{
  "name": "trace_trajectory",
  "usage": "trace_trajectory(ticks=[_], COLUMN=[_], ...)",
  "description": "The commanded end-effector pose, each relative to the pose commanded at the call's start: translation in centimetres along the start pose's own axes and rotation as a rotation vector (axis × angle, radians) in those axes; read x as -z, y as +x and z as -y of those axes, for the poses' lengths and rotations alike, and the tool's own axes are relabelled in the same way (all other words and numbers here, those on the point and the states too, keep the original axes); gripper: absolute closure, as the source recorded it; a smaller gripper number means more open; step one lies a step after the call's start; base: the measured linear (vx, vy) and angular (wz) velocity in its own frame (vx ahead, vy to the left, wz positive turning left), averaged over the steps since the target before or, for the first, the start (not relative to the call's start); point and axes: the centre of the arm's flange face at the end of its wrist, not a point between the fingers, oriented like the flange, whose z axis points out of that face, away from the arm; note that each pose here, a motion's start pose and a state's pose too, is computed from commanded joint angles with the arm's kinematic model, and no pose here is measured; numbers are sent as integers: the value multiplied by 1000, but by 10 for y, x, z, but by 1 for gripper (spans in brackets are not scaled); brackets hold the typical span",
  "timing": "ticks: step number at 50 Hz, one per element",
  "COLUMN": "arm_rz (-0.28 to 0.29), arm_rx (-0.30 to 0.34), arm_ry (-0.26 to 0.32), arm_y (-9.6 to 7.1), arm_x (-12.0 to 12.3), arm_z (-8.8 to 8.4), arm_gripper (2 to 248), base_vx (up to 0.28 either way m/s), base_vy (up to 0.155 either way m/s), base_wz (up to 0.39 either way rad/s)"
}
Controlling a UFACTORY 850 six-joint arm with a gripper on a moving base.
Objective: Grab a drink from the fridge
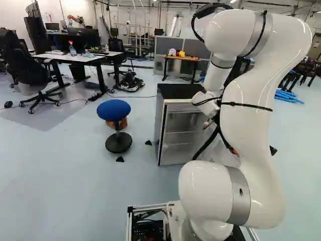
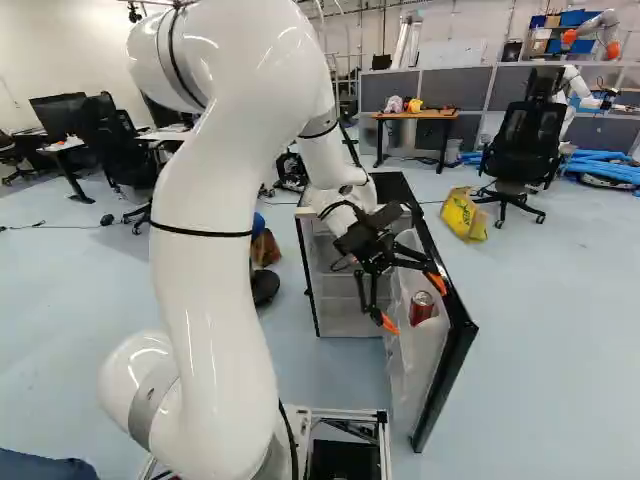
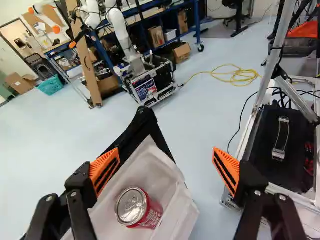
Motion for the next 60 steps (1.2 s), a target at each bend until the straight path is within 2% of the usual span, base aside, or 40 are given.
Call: trace_trajectory(ticks=[31, 60], arm_rz=[40, 84], arm_rx=[-78, -140], arm_ry=[-7, 9], arm_y=[0, -2], arm_x=[-27, -52], arm_z=[59, 110], arm_gripper=[3, 3], base_vx=[0, 0], base_vy=[0, 0], base_wz=[0, 0])
